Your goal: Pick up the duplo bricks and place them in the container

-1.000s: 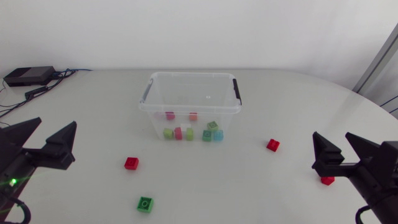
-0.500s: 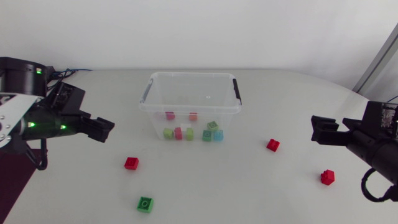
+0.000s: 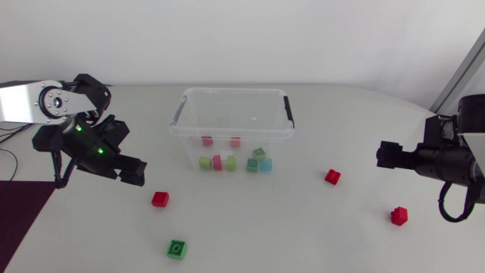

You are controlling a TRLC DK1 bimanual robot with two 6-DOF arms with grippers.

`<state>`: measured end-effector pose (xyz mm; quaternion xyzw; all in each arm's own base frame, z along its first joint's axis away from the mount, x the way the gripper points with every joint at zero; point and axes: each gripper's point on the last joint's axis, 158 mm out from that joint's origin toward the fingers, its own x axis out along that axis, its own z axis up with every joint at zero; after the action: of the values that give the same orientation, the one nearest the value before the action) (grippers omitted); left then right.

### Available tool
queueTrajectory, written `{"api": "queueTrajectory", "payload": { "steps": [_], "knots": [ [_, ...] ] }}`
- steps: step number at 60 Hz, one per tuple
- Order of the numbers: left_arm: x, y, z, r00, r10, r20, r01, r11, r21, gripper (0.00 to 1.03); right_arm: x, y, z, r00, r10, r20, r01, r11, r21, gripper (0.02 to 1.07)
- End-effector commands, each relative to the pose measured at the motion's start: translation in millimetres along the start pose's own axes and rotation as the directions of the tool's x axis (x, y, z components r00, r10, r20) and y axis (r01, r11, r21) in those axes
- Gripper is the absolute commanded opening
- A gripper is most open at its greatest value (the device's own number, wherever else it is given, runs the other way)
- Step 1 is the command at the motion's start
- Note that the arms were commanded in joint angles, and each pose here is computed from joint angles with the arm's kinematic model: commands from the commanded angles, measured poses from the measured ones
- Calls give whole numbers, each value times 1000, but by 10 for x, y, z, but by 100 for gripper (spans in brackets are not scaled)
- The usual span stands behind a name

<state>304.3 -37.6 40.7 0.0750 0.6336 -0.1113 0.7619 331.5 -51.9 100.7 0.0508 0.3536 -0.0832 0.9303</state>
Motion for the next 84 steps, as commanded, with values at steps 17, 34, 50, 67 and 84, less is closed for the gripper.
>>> {"api": "queueTrajectory", "payload": {
  "steps": [17,34,50,67,84],
  "knots": [
    [612,-418,-118,979,5,-203,-32,991,-129,97,83,136,-204,999,35,-14,-35,999,17,103],
    [821,-431,70,992,10,-125,-32,984,-174,74,164,223,-260,998,57,-33,-57,998,-2,103],
    [782,-443,-131,986,62,-154,-85,986,-143,63,257,232,-278,998,57,-36,-58,998,-5,103],
    [790,-386,-168,986,68,-153,-92,983,-160,50,294,271,-350,996,63,-58,-64,998,-16,103],
    [700,-487,-64,995,64,-79,-73,990,-117,43,291,288,-353,995,71,-68,-76,995,-64,103]
  ]
}}
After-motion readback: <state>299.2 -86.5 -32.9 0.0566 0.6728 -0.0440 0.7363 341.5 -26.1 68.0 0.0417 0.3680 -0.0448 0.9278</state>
